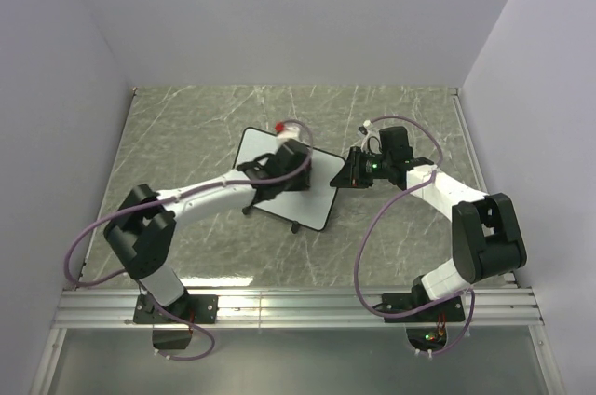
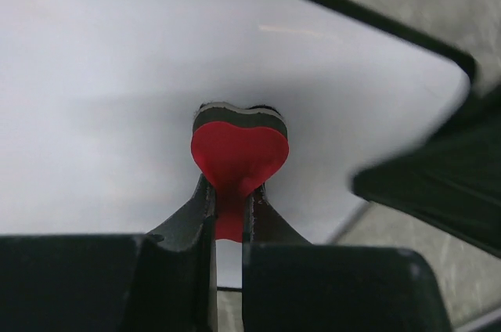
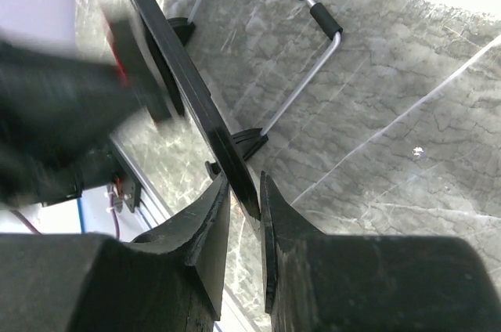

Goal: Erase the whiteboard

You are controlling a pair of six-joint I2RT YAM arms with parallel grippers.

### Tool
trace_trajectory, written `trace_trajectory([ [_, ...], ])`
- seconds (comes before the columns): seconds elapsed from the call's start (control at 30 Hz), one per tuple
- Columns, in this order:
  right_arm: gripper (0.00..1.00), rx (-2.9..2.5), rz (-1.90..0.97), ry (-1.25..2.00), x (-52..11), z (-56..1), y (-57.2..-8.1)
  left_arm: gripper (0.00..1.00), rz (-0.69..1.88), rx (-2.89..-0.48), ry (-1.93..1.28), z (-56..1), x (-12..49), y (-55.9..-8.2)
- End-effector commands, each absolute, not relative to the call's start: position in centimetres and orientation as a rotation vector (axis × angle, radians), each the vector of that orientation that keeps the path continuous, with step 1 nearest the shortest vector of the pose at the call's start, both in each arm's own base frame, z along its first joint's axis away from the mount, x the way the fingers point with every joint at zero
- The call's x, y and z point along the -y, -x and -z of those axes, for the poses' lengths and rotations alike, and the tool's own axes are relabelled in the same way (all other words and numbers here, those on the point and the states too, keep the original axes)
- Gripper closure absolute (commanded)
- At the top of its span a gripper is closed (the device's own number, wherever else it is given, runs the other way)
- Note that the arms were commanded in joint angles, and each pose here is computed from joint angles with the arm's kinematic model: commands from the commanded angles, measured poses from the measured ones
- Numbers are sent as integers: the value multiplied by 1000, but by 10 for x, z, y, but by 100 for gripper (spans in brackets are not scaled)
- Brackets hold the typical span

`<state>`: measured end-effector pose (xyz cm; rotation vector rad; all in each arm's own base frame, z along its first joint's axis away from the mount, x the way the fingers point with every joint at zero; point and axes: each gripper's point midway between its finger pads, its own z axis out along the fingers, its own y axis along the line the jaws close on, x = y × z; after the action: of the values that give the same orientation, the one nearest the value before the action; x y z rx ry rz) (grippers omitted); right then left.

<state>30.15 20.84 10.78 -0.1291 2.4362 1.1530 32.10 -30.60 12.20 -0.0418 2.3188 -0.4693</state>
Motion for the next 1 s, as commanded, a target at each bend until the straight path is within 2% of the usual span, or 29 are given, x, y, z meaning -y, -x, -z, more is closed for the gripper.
trace_trajectory([
  [0.0, 100, -2511, -1058, 35, -194, -95, -301, 100, 597, -2304, -19, -131, 360, -300],
  [0.33, 100, -2520, -1082, 52, -201, -103, -308, 100, 627, -2330, -100, -113, 402, -258],
  [0.6, 100, -2520, -1079, 71, -202, -108, -309, 100, 386, -2291, 10, -109, 368, -274],
  [0.77, 100, -2524, -1085, 58, -203, -108, -310, 100, 382, -2289, 5, -107, 367, -272],
  [0.97, 100, -2506, -1109, 34, -207, -115, -317, 100, 406, -2338, -45, -85, 375, -249],
])
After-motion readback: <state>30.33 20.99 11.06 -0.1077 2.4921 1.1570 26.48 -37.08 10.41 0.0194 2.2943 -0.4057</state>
